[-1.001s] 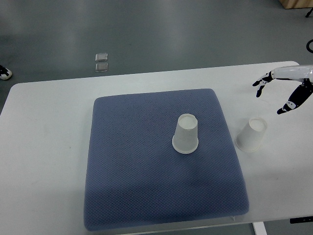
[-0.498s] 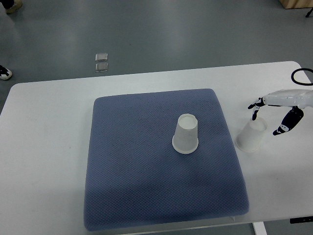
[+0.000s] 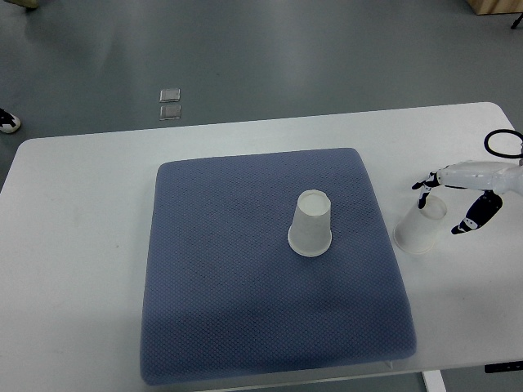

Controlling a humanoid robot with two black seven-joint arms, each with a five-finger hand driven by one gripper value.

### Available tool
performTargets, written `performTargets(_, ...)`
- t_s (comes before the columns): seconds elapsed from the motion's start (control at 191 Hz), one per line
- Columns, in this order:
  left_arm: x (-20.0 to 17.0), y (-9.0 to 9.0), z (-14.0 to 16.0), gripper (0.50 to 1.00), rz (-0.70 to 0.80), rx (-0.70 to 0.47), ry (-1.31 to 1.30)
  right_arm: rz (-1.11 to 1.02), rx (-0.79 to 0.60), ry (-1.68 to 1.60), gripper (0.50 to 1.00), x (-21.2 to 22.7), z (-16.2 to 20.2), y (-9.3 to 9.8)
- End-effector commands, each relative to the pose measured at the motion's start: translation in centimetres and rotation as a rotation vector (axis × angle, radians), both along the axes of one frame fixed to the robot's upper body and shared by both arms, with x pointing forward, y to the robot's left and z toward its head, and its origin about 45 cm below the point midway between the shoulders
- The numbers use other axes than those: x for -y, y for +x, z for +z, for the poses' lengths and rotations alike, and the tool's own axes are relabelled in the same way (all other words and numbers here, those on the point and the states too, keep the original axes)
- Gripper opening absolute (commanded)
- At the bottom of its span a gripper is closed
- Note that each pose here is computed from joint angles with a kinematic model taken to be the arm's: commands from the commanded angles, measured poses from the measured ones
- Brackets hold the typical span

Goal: Stack paper cups
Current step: 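Close the right hand's fingers around the white paper cup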

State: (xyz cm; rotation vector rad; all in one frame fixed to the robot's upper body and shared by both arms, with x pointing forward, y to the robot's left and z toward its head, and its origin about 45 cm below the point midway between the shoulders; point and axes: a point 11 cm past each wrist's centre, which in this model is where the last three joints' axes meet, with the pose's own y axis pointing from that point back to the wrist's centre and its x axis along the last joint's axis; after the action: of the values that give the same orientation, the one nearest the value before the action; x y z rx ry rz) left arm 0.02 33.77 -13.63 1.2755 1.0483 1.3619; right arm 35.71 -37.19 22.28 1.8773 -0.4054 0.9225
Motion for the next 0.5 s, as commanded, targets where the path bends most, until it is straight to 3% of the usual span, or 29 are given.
performTargets(0.0,0.0,0.0,0.0,1.0,-0.001,0.0,0.0,0.001,0.01,0.006,0.913,-0.2,0.3,0.2)
performTargets(0.493,0.0,0.0,0.0,1.0,-0.001,0.0,0.0,0.016,0.004,0.05,0.913,-1.8,-0.8,0.4)
